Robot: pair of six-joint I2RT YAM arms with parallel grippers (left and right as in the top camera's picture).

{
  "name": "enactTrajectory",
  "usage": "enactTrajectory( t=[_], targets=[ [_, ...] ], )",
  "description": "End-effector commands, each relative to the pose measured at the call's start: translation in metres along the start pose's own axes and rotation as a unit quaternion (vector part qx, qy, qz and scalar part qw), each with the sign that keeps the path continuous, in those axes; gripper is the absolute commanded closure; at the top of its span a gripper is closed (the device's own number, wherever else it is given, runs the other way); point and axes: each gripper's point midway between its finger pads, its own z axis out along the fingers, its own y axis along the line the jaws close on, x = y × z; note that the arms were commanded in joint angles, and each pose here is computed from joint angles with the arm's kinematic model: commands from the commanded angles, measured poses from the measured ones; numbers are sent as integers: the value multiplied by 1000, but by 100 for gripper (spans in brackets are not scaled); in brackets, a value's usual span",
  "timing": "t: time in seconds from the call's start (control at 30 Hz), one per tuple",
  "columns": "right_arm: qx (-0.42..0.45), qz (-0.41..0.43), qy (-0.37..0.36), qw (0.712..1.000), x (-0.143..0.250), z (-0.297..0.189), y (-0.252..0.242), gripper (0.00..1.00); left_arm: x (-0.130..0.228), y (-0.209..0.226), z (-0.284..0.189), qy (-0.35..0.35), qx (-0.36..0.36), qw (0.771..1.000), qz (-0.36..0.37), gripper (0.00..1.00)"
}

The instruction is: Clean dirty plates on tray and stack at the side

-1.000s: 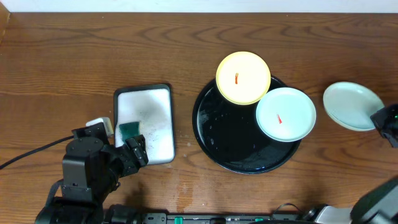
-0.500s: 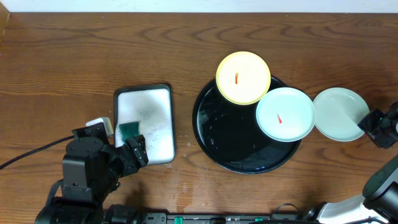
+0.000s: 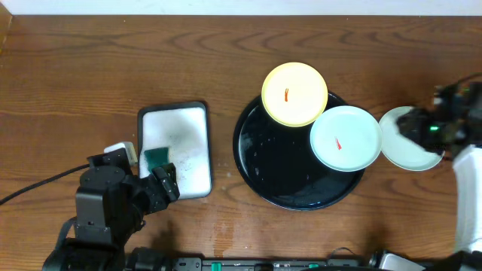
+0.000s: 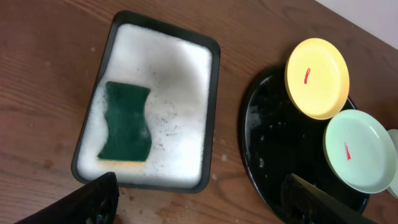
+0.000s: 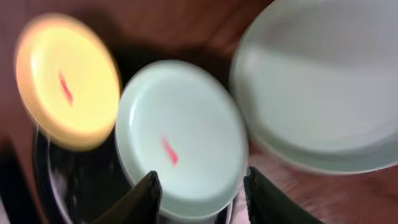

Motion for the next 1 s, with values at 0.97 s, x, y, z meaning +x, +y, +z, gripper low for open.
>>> enactTrajectory(
  t=[0.97],
  targets=[
    [39,-78,92,992,85,60,22,99,-4,-2,-4,-6,5,1000,4,16]
  ],
)
